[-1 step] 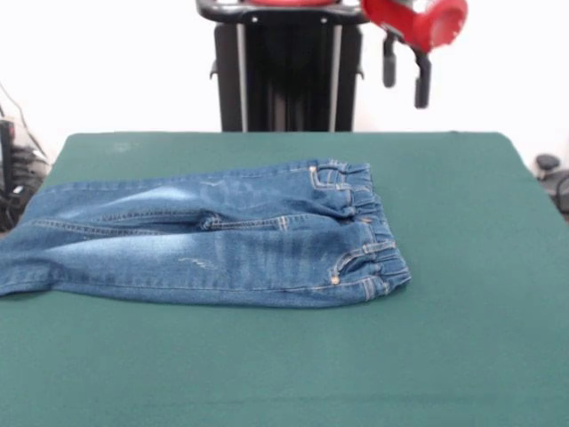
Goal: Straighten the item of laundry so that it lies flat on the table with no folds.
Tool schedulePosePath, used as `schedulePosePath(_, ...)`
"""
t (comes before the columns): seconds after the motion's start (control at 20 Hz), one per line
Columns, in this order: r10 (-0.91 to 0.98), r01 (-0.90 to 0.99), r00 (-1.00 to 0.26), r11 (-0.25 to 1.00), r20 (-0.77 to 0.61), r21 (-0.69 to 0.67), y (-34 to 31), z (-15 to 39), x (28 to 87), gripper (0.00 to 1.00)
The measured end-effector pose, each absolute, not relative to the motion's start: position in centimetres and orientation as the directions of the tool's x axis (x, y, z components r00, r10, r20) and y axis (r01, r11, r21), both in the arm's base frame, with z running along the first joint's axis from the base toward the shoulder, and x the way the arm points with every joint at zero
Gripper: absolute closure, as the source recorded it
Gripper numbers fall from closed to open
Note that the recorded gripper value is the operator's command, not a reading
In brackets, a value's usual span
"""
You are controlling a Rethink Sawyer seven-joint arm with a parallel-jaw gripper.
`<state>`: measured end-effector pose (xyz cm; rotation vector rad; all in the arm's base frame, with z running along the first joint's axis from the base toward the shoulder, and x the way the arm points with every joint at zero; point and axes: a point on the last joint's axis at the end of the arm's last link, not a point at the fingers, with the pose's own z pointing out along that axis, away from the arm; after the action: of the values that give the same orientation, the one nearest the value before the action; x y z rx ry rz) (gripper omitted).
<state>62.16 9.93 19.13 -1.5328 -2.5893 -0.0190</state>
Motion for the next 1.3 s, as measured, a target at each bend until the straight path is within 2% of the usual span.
schedulePosePath(0.3, 0.742, 0.755, -0.655, 0.651, -0.145, -0.079, 9.6, 21.2, 63.8, 0.0)
schedulePosePath(0.5, 0.626, 0.667, -0.72, 0.743, -0.3, -0.051, 10.7, 21.2, 65.8, 0.0)
schedulePosePath(0.75, 0.597, 0.641, -0.721, 0.768, -0.352, -0.011, 11.0, 20.8, 67.3, 0.0)
schedulePosePath(1.3, 0.622, 0.666, -0.704, 0.746, -0.343, -0.014, 8.8, 19.4, 68.0, 0.0)
